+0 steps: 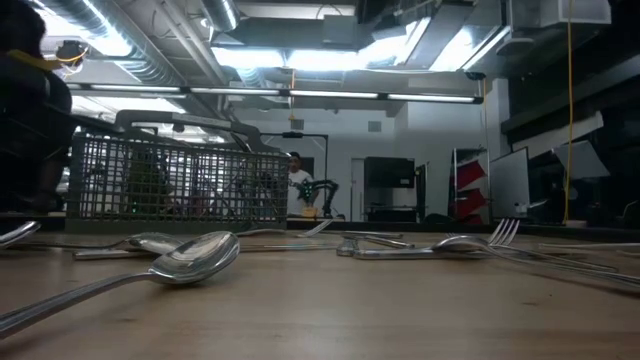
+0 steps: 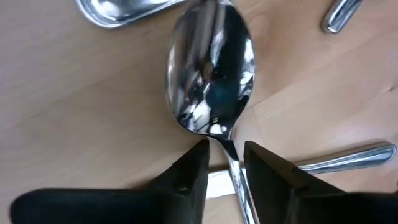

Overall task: Sort silverware
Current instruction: Put the silver spoon into the silverware rack

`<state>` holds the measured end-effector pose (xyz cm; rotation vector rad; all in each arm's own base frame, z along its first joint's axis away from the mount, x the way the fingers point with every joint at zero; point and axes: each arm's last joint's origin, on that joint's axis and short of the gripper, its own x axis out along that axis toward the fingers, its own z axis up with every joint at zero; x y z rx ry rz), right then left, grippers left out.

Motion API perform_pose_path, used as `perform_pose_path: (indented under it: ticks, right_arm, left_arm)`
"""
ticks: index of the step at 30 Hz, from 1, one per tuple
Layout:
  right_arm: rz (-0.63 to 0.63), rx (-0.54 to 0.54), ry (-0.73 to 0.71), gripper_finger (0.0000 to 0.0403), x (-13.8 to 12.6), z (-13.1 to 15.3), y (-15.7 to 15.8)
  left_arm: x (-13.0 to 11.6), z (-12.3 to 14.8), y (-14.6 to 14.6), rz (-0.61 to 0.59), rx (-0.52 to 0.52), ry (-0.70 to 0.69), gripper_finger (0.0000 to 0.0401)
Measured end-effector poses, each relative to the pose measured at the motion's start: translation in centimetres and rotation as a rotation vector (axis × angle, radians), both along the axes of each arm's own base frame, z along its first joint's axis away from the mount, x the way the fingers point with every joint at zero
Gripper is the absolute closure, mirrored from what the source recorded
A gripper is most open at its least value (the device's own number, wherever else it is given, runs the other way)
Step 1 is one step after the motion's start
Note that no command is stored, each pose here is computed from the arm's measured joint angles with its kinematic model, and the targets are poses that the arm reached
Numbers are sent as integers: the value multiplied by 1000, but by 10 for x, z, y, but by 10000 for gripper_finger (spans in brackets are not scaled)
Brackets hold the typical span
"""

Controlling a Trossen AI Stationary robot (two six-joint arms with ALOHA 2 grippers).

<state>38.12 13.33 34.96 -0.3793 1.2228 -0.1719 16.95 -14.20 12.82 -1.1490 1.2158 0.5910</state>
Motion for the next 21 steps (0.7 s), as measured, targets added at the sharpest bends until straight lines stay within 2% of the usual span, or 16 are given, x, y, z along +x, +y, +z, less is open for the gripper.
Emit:
perform_pose_path:
  ticks: [12, 21]
  right_arm:
    - [-57, -57, -239, 270, -51, 72, -24]
    - [-125, -70, -414, 270, -103, 119, -46]
  left_arm:
    - [-3, 5, 2, -12, 23, 123, 388]
    - [-2, 5, 2, -31, 69, 76, 385]
